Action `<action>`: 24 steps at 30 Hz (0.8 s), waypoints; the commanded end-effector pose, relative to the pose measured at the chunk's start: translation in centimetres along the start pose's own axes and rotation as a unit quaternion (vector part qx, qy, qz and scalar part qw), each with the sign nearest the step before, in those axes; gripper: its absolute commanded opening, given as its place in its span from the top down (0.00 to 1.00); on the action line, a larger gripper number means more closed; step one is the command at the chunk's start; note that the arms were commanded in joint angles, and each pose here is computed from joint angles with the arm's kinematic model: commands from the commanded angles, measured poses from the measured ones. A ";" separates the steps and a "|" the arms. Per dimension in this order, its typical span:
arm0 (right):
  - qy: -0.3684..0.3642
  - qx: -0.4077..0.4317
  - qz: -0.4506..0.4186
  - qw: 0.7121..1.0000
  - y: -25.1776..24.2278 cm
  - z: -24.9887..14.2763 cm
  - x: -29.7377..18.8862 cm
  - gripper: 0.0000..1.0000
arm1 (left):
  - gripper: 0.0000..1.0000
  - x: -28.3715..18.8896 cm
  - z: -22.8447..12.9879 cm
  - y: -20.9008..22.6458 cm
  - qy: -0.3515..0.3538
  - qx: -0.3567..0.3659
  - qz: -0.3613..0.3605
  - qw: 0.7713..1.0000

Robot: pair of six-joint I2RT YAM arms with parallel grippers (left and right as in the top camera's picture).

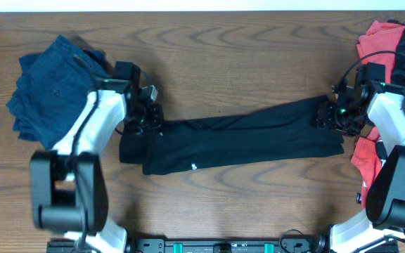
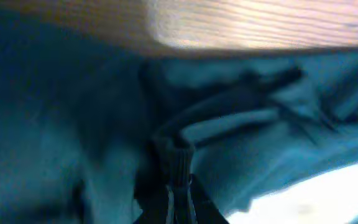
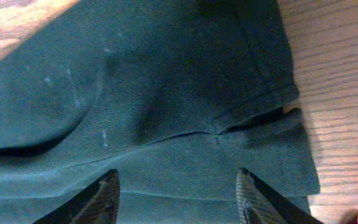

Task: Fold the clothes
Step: 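Press and straighten the folded strip's ends with both grippers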

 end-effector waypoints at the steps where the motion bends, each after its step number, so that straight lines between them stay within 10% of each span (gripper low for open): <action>1: -0.005 -0.014 -0.008 1.000 0.2 -0.1 -0.3 0.41 | 0.94 -2.8 -0.6 -0.4 -0.034 -0.004 0.002 0.999; 16: 0.000 -0.012 -0.008 1.000 0.2 -0.3 -0.3 0.41 | 0.94 -1.6 -3.6 4.0 0.005 -0.079 0.144 0.986; 19: 0.000 -0.012 -0.009 1.000 0.1 -0.4 -0.3 0.41 | 0.57 -1.4 -3.8 4.1 0.006 -0.079 0.145 0.986; 24: 0.009 -0.009 -0.046 0.999 -0.8 -0.7 -0.3 0.41 | 0.49 -1.7 -3.1 3.9 -0.011 -0.075 0.142 0.987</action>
Point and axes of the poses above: each gripper's point midway between its finger pads, its own x axis out along the fingers, its own y axis along the line the jaws close on, z = x × y, the point moved 5 cm from there along -x, back along the fingers, and after that the axes turned 1 degree about x, right-handed, at the moved point
